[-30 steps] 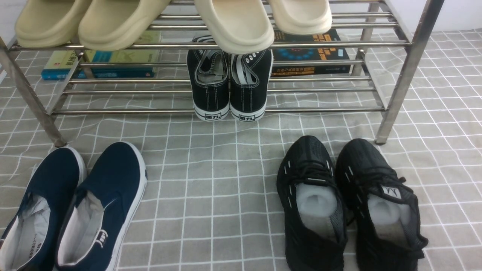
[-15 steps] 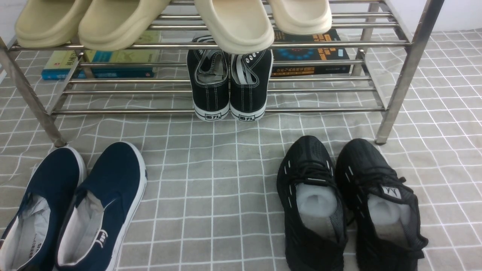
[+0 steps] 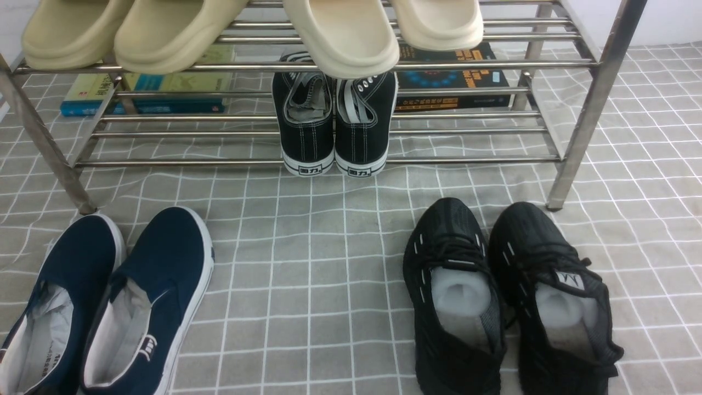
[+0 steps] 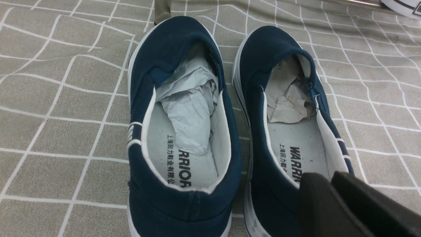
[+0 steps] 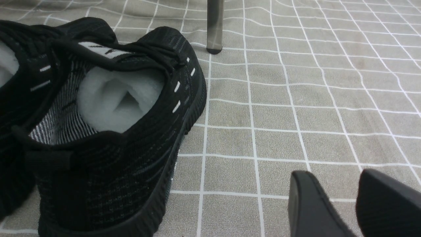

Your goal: Take the shoes off the shelf with your hand from the grey coffee tablecloth.

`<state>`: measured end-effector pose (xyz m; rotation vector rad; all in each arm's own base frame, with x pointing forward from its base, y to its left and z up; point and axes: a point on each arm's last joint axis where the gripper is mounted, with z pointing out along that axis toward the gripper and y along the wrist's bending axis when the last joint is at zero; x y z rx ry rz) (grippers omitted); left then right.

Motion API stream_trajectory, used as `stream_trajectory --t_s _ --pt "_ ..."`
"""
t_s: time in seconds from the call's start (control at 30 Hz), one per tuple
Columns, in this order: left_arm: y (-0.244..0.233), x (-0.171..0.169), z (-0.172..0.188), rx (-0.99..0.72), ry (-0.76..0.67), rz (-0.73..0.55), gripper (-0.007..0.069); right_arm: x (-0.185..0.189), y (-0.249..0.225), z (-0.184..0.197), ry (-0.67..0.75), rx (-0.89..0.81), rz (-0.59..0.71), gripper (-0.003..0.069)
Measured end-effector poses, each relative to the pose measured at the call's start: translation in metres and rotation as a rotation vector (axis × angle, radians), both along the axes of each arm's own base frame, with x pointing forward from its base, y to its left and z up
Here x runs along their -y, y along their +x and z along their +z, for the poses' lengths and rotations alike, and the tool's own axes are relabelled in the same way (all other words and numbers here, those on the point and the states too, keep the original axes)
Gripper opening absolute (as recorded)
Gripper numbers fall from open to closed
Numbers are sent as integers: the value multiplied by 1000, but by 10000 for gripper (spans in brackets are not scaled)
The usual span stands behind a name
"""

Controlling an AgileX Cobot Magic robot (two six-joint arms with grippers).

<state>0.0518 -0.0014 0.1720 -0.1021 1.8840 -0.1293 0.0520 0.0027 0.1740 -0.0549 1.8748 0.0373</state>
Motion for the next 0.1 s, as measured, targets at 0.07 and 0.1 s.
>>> stream_trajectory --t_s 0.07,0.1 --pt "0 0 0 0 0 0 86 0 0 0 0 0 0 239" --pt "0 0 0 0 0 0 88 0 0 0 0 0 0 239"
